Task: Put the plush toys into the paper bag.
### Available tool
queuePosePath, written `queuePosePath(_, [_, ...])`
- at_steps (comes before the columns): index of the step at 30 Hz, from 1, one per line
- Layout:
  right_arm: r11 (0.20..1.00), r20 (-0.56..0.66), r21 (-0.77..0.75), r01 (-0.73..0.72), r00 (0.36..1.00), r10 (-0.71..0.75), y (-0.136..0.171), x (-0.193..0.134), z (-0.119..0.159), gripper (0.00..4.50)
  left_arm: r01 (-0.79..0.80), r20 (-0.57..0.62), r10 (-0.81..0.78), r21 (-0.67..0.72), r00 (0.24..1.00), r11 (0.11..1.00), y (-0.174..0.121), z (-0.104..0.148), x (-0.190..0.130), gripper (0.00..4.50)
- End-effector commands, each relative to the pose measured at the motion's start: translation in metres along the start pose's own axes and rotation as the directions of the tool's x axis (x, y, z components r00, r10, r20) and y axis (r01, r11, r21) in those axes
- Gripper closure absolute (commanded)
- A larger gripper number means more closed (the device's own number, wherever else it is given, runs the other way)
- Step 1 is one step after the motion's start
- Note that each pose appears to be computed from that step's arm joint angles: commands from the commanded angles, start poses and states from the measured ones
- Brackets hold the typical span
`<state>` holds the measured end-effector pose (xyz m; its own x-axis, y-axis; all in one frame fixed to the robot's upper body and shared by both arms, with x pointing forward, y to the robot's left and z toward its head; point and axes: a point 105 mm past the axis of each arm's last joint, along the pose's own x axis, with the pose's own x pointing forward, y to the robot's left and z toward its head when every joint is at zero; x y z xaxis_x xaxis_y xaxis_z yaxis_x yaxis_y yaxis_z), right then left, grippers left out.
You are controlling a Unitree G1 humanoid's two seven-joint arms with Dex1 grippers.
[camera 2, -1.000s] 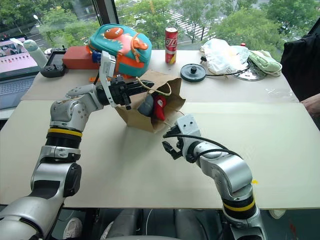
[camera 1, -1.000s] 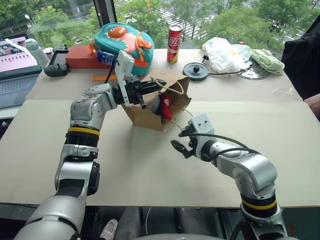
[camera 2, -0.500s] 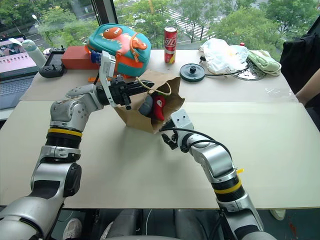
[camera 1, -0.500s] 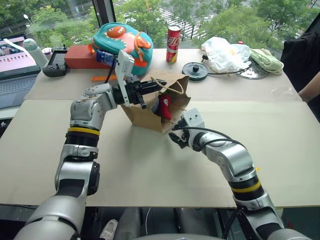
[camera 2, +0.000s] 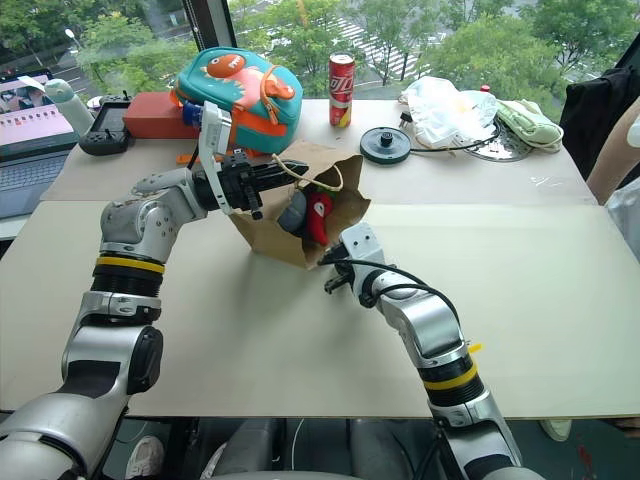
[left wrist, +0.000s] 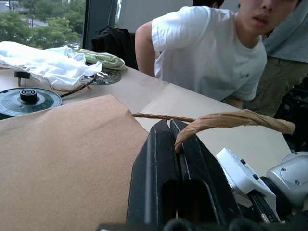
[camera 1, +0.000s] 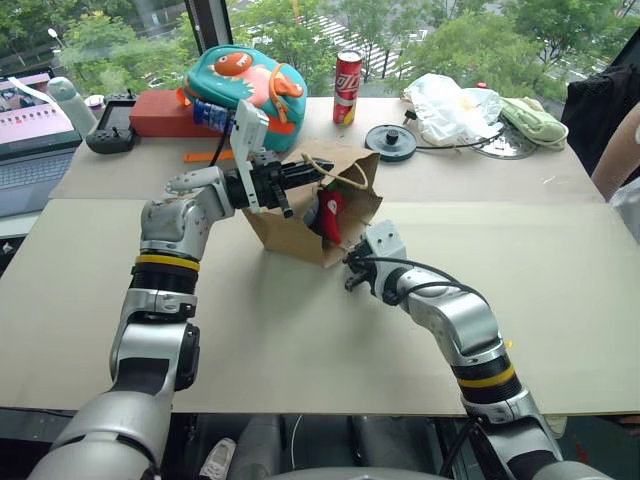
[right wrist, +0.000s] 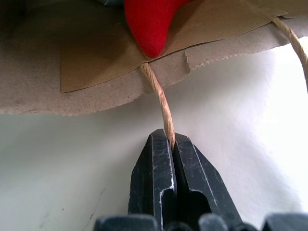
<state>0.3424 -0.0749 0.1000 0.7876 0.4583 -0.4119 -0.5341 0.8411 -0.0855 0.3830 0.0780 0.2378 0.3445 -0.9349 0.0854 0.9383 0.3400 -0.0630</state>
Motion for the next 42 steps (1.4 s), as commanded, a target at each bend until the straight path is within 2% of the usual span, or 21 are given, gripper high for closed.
queuePosePath(1, [1.0,0.076,0.005,0.018,0.997,-0.019,-0.004,-0.012,0.02,4.43,0.022,0.025,-0.023,0.057,0.999,0.998,-0.006,0.017,0.001,4.5])
queuePosePath(5, [1.0,0.129,-0.002,0.026,0.991,-0.025,-0.006,-0.023,0.036,4.43,0.029,0.029,-0.031,0.049,0.999,0.998,-0.007,0.016,0.003,4.5])
queuePosePath(9, [0.999,0.205,-0.045,0.03,0.979,-0.02,-0.006,-0.049,0.066,4.43,0.053,0.057,-0.054,0.028,0.997,0.998,-0.01,0.021,0.008,4.5])
queuePosePath(12, [0.988,0.215,-0.144,0.063,0.976,-0.031,-0.011,-0.077,0.088,4.43,0.08,0.164,-0.072,-0.047,0.984,0.996,-0.017,0.037,0.021,4.5])
queuePosePath(17, [0.95,0.175,-0.286,0.129,0.981,-0.081,-0.021,-0.101,0.102,4.43,0.062,0.271,-0.013,-0.175,0.962,0.983,-0.015,0.047,0.02,4.5])
queuePosePath(20, [0.938,0.152,-0.329,0.111,0.986,-0.063,-0.017,-0.107,0.105,4.43,0.012,0.269,0.051,-0.228,0.962,0.974,-0.01,0.034,0.015,4.5])
queuePosePath(27, [0.933,0.077,-0.357,0.045,0.997,-0.018,-0.004,-0.099,0.092,4.43,-0.086,0.182,0.155,-0.339,0.971,0.937,-0.009,-0.021,-0.003,4.5])
queuePosePath(32, [0.921,0.05,-0.388,0.003,0.999,0.018,0.008,-0.09,0.088,4.43,-0.109,0.19,0.192,-0.375,0.963,0.921,-0.01,-0.027,-0.006,4.5])
queuePosePath(34, [0.92,0.056,-0.391,0.006,0.998,0.018,0.009,-0.086,0.09,3.86,-0.104,0.204,0.195,-0.386,0.959,0.916,-0.013,-0.022,-0.004,4.5])
queuePosePath(35, [0.921,0.064,-0.39,0.009,0.998,0.018,0.009,-0.085,0.092,3.75,-0.095,0.208,0.187,-0.386,0.96,0.918,-0.015,-0.02,-0.003,4.5])
queuePosePath(36, [0.924,0.075,-0.383,0.013,0.997,0.017,0.009,-0.084,0.094,3.34,-0.081,0.212,0.174,-0.384,0.962,0.92,-0.019,-0.018,-0.001,4.5])
queuePosePath(39, [0.93,0.098,-0.366,0.035,0.995,0.001,0.003,-0.086,0.1,2.31,-0.028,0.239,0.13,-0.388,0.962,0.921,-0.029,-0.006,0.002,3.7])
queuePosePath(42, [0.933,0.12,-0.355,0.053,0.993,-0.011,-0.005,-0.093,0.107,1.29,0.009,0.25,0.096,-0.387,0.963,0.922,-0.036,0.003,0.004,2.58])
